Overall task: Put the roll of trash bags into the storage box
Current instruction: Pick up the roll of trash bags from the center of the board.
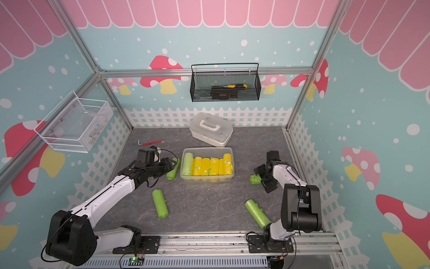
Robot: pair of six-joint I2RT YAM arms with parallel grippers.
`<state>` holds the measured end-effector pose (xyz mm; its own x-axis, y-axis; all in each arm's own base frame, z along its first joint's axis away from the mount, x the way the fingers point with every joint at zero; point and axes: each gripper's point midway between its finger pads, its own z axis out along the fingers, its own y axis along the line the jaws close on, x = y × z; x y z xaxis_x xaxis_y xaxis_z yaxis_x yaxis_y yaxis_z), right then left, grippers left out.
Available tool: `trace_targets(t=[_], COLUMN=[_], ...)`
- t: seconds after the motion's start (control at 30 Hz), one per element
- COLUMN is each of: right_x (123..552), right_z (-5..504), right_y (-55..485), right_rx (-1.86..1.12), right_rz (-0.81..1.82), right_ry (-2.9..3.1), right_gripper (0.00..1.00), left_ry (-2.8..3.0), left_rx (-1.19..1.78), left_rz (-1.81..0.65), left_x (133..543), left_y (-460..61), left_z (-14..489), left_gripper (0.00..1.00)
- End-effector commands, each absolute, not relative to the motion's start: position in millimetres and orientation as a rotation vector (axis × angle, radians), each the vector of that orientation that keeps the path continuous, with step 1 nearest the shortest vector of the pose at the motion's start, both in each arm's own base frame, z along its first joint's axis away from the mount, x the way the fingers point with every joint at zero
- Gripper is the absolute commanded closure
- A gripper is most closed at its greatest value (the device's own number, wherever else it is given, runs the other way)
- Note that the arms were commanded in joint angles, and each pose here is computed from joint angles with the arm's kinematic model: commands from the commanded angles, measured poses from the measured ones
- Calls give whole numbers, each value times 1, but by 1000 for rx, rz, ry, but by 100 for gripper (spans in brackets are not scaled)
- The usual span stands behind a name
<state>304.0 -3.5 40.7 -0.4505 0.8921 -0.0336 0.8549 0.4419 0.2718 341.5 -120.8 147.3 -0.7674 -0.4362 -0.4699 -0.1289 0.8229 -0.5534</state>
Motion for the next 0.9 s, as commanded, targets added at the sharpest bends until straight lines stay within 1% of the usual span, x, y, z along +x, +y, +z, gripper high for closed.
trace_targets(t=[0.0, 0.3, 0.43, 0.6, 0.87], right_x=[312, 314, 317, 327, 327], right_z=[39, 27, 26, 31, 28], right_y=[-7, -9, -9, -6, -7], right_rx=[1555, 1511, 1460, 1324, 1241], right_rz=[306, 280, 288, 320, 303], right_ry=[2512, 2563, 2583, 2622, 2659], right_gripper=[4, 8, 13, 18, 27], left_ry=[2375, 2367, 2364, 2365, 2361], left_rx=[-414, -416, -416, -415, -418], left_rz=[-686, -688, -688, -687, -688], left_x=[339, 337, 337, 337, 337], left_y=[-119, -119, -118, -118, -118], left_z=[153, 155, 156, 156, 157], left_gripper=[38, 38, 38, 38, 38])
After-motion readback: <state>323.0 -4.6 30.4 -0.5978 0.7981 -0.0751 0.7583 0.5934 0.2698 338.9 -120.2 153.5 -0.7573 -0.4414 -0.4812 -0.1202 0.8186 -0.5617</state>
